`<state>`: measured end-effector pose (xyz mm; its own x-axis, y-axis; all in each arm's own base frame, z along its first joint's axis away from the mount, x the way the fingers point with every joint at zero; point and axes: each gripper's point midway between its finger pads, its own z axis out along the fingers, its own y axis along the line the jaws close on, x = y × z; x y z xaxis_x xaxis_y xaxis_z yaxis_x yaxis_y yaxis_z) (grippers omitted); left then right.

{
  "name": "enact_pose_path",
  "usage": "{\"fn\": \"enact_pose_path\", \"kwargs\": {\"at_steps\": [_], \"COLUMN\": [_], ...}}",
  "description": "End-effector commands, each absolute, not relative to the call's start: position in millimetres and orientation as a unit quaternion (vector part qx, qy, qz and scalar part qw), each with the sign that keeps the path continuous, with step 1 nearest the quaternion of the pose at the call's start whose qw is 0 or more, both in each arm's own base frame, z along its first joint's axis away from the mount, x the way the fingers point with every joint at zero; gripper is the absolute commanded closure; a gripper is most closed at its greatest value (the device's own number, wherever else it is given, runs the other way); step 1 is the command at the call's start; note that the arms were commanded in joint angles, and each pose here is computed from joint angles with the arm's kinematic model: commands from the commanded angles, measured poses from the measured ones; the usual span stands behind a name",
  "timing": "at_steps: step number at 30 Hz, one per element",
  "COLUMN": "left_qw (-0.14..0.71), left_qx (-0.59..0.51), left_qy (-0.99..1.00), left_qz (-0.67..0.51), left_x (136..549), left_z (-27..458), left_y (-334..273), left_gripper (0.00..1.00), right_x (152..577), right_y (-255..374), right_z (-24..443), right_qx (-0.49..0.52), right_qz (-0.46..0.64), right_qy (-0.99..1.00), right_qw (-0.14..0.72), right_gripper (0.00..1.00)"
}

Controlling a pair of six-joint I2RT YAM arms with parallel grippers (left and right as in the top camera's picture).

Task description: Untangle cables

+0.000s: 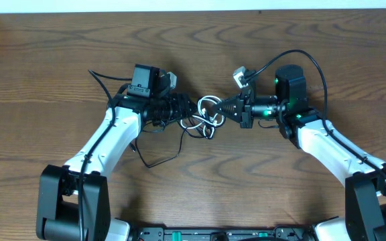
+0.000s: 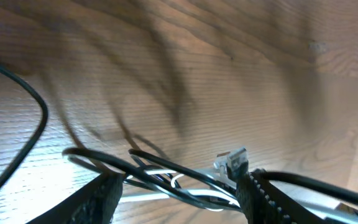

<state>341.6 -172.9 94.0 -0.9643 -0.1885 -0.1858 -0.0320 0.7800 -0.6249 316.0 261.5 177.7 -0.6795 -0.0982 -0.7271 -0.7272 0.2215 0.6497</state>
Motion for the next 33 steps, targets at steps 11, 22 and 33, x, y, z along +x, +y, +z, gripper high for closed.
{"fn": "enact_pose_path", "kwargs": {"at_steps": [11,22,33], "left_qw": [0.092,0.108,0.107], "left_qx": [-0.029,-0.026,-0.023], "left_qy": [0.934,0.941,0.938], "left_qz": [-0.343,-0.321,-0.329], "left_x": [325.3,329.2,329.2], "left_z": [92.7,89.4,91.4], "left_y": [-195.7,-195.4,-197.9], "left_gripper": [0.37,0.37,0.35], "right_x": [310.2,301.0,299.1], "right_y": [266.6,268.6,269.1], "right_z": [197.5,208.8,214.1], "right_qx": [-0.295,-0.312,-0.312], "right_qz": [0.587,0.61,0.619], "right_qy": [0.699,0.676,0.67], "right_qw": [0.281,0.27,0.265], "right_gripper": [0.99,0.99,0.99]}}
